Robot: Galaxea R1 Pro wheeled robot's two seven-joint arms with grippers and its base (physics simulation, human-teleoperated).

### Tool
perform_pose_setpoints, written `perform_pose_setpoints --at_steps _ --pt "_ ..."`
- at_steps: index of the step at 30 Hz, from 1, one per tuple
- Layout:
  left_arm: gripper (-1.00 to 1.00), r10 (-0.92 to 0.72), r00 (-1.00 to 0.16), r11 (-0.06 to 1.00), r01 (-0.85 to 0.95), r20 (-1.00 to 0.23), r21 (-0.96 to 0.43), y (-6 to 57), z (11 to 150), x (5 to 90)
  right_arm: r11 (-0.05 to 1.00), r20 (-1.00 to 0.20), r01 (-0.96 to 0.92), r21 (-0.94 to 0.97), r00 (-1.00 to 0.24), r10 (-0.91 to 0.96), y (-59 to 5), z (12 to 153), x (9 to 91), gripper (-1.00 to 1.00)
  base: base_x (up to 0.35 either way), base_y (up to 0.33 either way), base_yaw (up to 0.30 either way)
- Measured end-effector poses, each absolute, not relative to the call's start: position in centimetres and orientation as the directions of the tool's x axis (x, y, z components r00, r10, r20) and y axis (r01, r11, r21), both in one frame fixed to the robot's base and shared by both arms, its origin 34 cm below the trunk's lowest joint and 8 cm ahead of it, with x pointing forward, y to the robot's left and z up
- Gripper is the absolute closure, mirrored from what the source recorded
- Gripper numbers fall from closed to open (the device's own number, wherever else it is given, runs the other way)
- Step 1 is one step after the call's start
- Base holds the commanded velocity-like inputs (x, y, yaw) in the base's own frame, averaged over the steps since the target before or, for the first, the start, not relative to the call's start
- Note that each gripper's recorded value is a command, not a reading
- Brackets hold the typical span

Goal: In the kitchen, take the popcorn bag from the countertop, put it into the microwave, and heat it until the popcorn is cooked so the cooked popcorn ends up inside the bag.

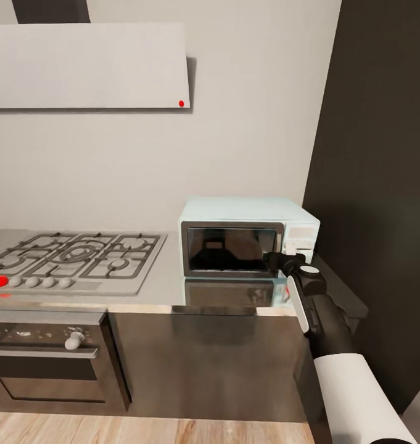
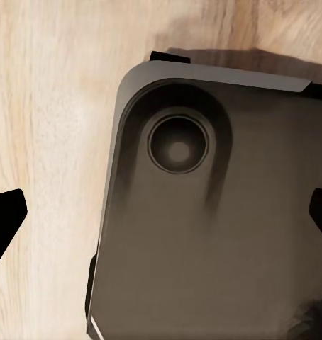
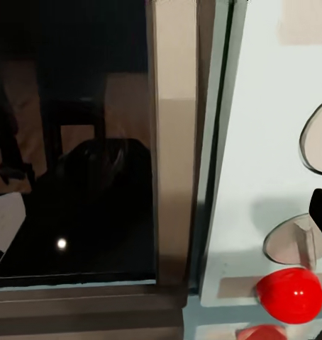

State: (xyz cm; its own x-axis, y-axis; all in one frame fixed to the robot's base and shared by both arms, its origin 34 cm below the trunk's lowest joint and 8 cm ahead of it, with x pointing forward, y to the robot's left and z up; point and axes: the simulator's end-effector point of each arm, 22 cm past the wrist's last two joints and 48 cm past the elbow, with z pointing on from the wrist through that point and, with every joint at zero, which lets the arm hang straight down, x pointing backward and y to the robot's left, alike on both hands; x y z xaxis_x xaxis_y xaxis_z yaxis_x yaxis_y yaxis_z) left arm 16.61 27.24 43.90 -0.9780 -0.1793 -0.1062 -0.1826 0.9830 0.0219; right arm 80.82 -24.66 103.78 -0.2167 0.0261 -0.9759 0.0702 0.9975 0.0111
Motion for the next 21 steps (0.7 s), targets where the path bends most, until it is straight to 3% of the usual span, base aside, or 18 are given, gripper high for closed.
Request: perform_pose_setpoints --at_steps 21 --pt "-1.00 -0.181 -0.978 0.983 -0.184 -0.103 0.022 27.24 43.89 16.54 0.997 -0.976 0.070 0.010 -0.217 0.025 -24.74 103.73 80.85 -1.00 0.025 0.000 0.000"
